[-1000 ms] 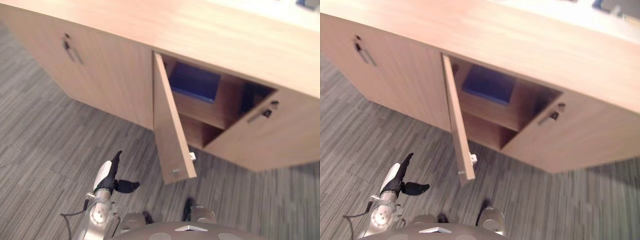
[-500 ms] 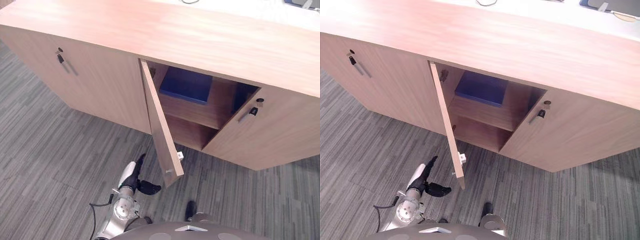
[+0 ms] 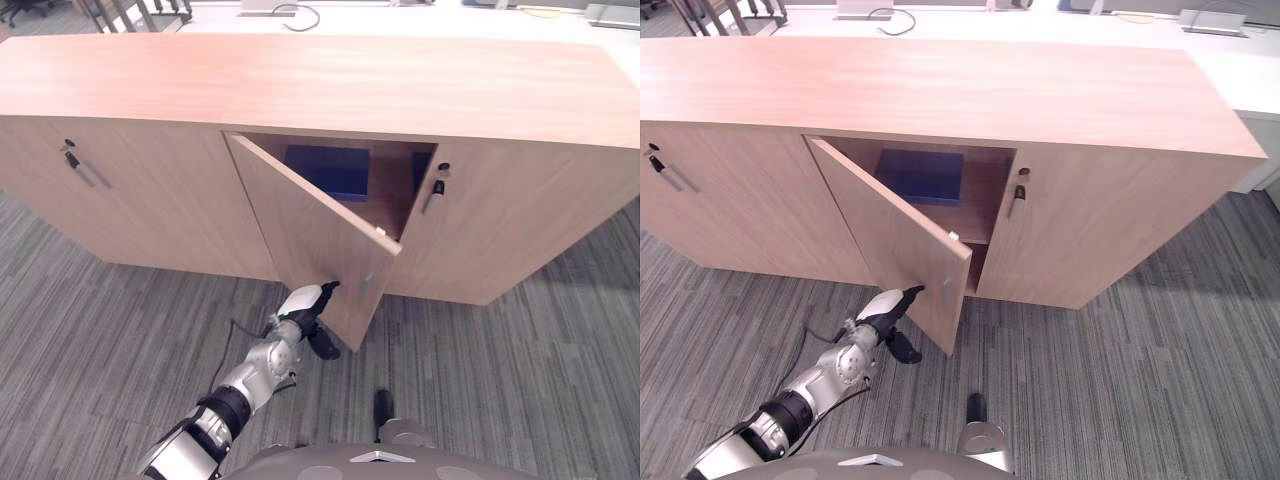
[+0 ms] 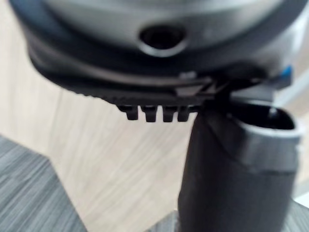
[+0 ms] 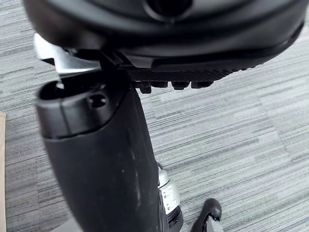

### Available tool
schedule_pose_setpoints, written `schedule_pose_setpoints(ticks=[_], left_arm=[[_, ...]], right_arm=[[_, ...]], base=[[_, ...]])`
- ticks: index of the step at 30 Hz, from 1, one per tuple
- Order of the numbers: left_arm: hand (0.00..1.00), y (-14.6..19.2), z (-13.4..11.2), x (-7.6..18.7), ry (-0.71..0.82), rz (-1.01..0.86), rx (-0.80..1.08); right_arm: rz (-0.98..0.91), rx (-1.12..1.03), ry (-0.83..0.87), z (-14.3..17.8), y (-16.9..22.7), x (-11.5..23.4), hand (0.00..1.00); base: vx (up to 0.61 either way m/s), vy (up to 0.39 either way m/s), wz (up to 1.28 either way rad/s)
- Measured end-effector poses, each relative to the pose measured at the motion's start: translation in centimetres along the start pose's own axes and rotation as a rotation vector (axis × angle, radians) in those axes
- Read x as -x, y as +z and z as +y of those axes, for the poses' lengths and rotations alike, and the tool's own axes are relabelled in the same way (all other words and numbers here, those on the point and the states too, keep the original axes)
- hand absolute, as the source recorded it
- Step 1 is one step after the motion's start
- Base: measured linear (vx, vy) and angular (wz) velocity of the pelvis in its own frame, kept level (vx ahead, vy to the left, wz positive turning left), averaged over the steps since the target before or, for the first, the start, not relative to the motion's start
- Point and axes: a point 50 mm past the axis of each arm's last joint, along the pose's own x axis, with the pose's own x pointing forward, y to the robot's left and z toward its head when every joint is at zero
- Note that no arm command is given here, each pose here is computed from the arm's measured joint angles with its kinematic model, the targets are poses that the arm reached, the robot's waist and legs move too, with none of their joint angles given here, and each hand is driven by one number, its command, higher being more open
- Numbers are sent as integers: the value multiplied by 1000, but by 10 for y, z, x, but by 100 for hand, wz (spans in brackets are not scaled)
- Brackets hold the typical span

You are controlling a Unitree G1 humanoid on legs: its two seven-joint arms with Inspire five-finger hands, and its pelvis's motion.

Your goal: Walk over to the cabinet, pick up the folder, carry it to the office cabinet, place the folder inside the office cabinet, then close the office cabinet door

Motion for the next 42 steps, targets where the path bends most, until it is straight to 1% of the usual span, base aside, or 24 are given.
schedule_pose_setpoints(ticks=[3,7,11,13,15,17,18,19,21,22,24,25,27,28,29,30,31,32,33,35,37,39,41,42], left_arm=[[100,21,5,-8,7,-87,-38],[100,14,4,-13,-7,-50,-51],[100,-17,-24,-3,-111,84,-36],[100,-46,-44,14,-159,228,38],[100,-76,-66,39,-185,412,171],[100,-98,-81,62,-178,576,332],[100,-112,-92,81,-159,708,474],[100,-126,-106,104,-116,860,665],[100,-137,-111,121,-29,977,904],[100,-147,-116,139,62,1065,1096],[100,-154,-123,156,134,1122,1252],[100,-155,-127,163,149,1139,1296],[100,-155,-143,186,227,1214,1463],[100,-153,-147,189,246,1226,1497],[100,-154,-148,192,321,1238,1586],[100,-156,-144,190,372,1216,1636],[100,-156,-143,190,384,1206,1642],[100,-155,-140,185,401,1177,1651],[100,-151,-141,180,403,1158,1665],[100,-142,-153,183,405,1176,1699],[100,-141,-157,188,445,1202,1732],[100,-144,-156,192,463,1211,1724],[100,-145,-153,190,427,1199,1676],[100,-147,-149,186,368,1182,1601]], right_arm=[[3,-6,2,2,-1,0,100],[14,-25,-5,2,-3,1,100],[5,-36,-17,3,1,0,100],[-1,-35,-14,6,4,0,100],[-5,-15,-12,9,6,0,100],[-7,-2,-11,10,6,1,100],[-5,3,-10,10,5,1,100],[8,4,-8,9,2,0,100],[12,4,6,10,1,0,100],[15,5,20,10,1,0,100],[32,8,35,7,-1,0,100],[37,8,41,7,-2,0,100],[51,-3,66,9,-4,0,100],[53,-9,69,9,-5,0,100],[60,-32,73,9,-7,0,100],[78,-36,77,9,-11,0,100],[73,-35,79,10,-9,0,100],[61,-11,79,10,-5,0,100],[46,17,62,4,1,-2,100],[31,30,36,-6,5,-3,100],[29,25,43,-3,2,-2,100],[58,-15,72,9,-10,0,100],[65,-26,70,8,-12,1,100],[64,-25,66,7,-12,0,100]], base=[[-104,16,-12],[-53,7,-10],[-17,0,1],[-31,-4,4],[-28,-5,6],[-33,5,4],[-67,15,0],[-75,15,2],[-73,5,4],[-73,-5,2],[-59,-13,1],[-28,-35,-2],[8,-69,-9],[24,-83,-5],[-26,-79,7],[-10,-92,10],[5,-71,-9],[24,-11,-39],[-34,70,-47],[-29,138,-63],[71,79,-60],[117,56,-41],[117,36,-15],[156,42,-9]])
